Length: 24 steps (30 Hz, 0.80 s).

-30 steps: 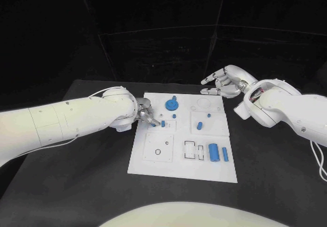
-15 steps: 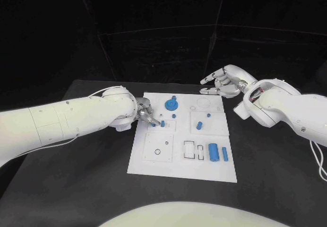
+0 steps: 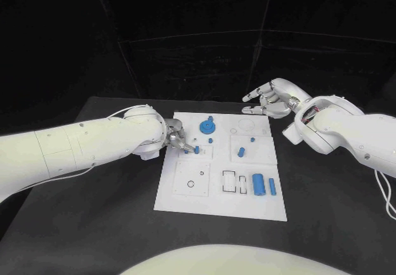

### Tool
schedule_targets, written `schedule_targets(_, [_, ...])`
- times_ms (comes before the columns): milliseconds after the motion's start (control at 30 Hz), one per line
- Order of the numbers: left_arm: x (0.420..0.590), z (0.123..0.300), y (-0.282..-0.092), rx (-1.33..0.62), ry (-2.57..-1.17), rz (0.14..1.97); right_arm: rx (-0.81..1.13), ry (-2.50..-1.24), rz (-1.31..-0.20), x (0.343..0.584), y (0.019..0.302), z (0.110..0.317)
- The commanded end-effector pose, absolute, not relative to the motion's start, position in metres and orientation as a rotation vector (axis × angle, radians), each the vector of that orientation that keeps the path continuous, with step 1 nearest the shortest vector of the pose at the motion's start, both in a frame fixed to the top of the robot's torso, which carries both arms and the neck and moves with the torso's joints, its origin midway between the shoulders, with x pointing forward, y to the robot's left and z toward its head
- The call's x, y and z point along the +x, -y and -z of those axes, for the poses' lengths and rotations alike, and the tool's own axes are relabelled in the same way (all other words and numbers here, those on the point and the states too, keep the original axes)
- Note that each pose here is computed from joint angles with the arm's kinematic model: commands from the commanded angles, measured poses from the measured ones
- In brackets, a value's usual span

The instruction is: Assemble the parts on the task board

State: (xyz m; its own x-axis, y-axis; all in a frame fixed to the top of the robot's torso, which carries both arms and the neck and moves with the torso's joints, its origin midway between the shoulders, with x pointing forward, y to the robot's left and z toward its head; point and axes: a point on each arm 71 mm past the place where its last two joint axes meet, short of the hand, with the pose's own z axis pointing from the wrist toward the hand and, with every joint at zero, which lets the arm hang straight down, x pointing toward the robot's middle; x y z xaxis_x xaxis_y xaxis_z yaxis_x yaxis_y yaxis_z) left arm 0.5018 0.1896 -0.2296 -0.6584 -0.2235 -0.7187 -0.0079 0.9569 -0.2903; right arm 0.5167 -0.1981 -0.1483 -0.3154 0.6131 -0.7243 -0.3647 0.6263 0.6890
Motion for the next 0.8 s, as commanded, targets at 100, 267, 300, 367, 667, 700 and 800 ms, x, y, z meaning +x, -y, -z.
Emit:
schedule_targets(100, [0.502, 0.229, -0.190, -0.172, -2.265, 0.339, 0.206, -1.602, -0.995, 0.517, 0.198, 0.146])
schedule_targets(267, [0.502, 0.229, -0.191, -0.175, -2.262, 0.338, 0.207, -1.602, -0.995, 0.517, 0.198, 0.146])
schedule_targets(300, [0.502, 0.228, -0.192, -0.177, -2.260, 0.339, 0.207, -1.601, -0.995, 0.517, 0.198, 0.146])
schedule_targets(367, [0.501, 0.228, -0.193, -0.181, -2.256, 0.339, 0.207, -1.601, -0.994, 0.517, 0.198, 0.146])
schedule_targets(667, [0.499, 0.220, -0.200, -0.259, -2.213, 0.383, 0.210, -1.600, -0.989, 0.518, 0.199, 0.146])
schedule_targets(700, [0.499, 0.218, -0.200, -0.279, -2.207, 0.396, 0.211, -1.599, -0.988, 0.518, 0.200, 0.146])
schedule_targets(800, [0.499, 0.214, -0.202, -0.326, -2.189, 0.429, 0.213, -1.598, -0.986, 0.519, 0.200, 0.146])
